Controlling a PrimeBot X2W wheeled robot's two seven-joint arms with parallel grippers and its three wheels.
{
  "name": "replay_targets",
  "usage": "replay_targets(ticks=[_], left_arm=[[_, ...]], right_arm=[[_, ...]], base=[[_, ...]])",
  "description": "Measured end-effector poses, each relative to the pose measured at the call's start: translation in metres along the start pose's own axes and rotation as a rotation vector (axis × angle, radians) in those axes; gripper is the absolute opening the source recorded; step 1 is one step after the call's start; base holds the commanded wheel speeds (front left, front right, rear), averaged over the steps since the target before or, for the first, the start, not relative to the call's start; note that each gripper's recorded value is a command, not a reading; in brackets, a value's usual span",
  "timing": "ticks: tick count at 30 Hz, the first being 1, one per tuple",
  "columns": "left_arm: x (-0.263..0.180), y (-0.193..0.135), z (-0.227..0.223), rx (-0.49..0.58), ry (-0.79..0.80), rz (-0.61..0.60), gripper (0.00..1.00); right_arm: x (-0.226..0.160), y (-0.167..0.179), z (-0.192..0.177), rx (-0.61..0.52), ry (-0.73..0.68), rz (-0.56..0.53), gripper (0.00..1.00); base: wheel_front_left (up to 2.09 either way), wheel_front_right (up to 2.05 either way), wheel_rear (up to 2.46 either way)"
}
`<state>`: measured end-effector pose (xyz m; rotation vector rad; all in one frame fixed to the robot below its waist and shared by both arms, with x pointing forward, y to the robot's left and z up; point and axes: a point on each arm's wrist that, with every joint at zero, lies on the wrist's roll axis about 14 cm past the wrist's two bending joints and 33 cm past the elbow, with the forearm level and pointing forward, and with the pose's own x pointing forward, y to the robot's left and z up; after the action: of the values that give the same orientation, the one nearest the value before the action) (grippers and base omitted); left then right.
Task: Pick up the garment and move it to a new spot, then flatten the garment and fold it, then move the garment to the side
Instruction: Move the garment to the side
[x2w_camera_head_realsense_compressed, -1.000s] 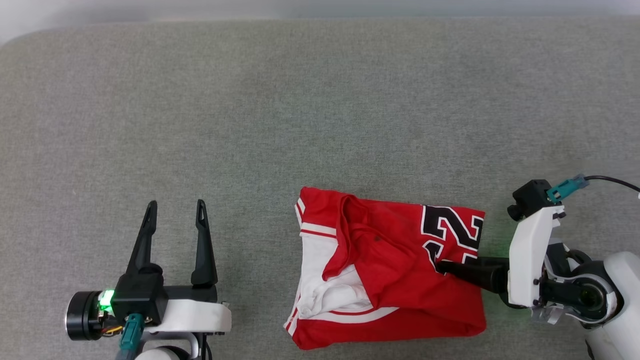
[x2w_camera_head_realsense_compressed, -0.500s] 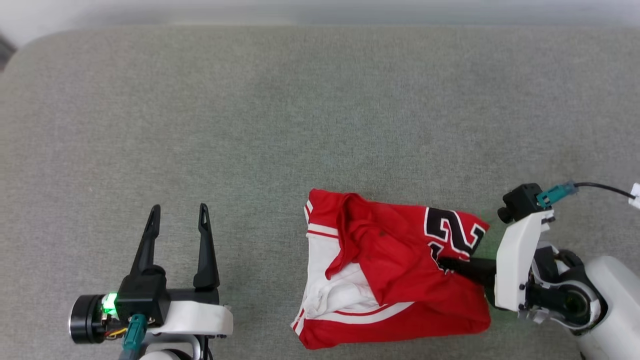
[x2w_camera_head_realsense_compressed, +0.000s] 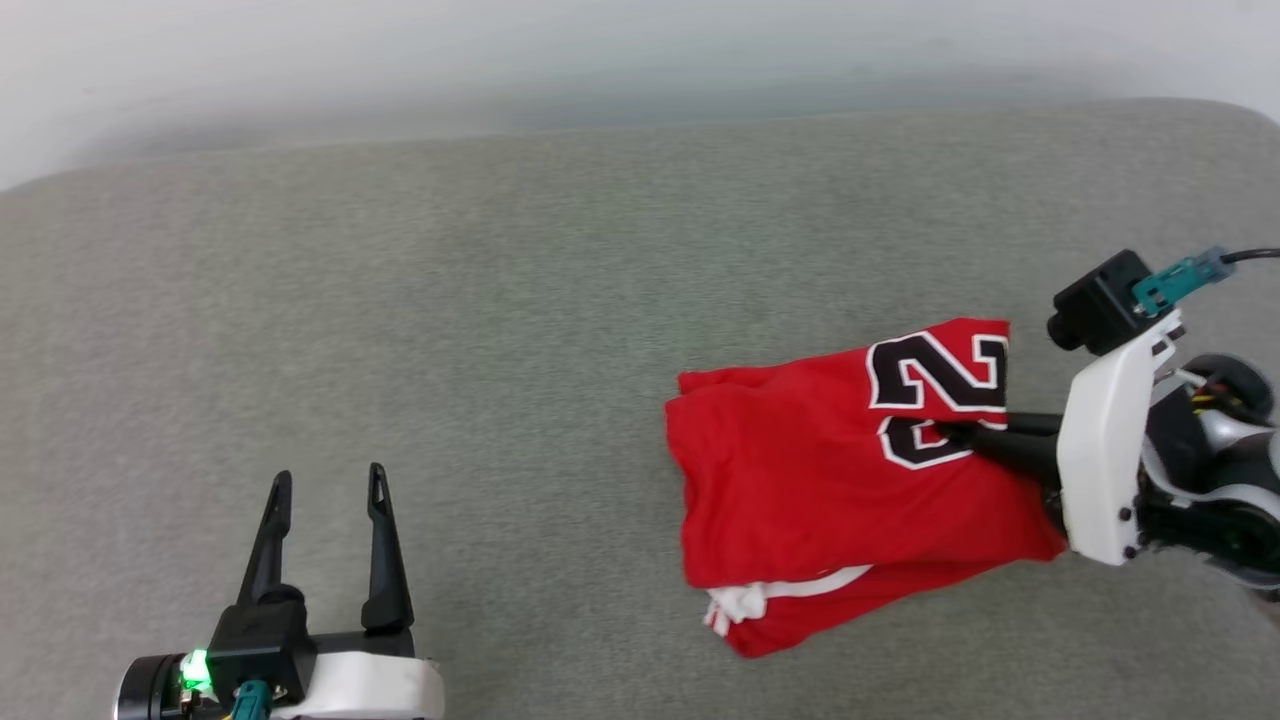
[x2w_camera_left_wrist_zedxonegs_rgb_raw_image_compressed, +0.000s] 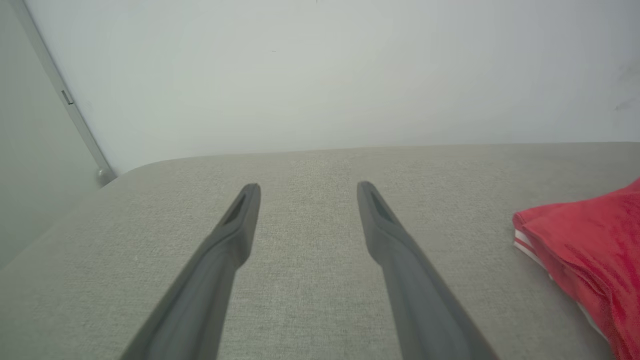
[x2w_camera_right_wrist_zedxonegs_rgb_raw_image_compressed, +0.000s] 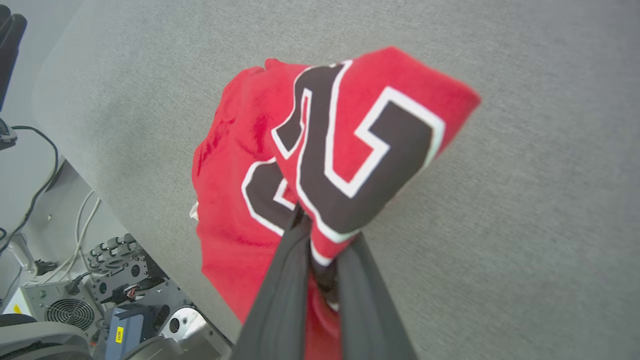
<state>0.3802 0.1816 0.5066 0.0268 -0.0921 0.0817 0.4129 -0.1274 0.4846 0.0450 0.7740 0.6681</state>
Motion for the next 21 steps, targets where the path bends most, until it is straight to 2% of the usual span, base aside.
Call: replay_targets(ticks=[10,21], left_arm=[[0.030,-0.036,-0.007,-0.030,-0.008,-0.095,1.00],[0.074,-0.062,-0.045,-0.031,0.025,-0.182,1.00]], right_arm=[[-0.068,-0.077,-0.002,-0.129,0.023,-0.302,0.00],[-0.112,-0.202,-0.019,-0.138,0.134,-0.658,0.00]], base=[[0.00,0.00,0.00],[0.00,0.00,0.00]])
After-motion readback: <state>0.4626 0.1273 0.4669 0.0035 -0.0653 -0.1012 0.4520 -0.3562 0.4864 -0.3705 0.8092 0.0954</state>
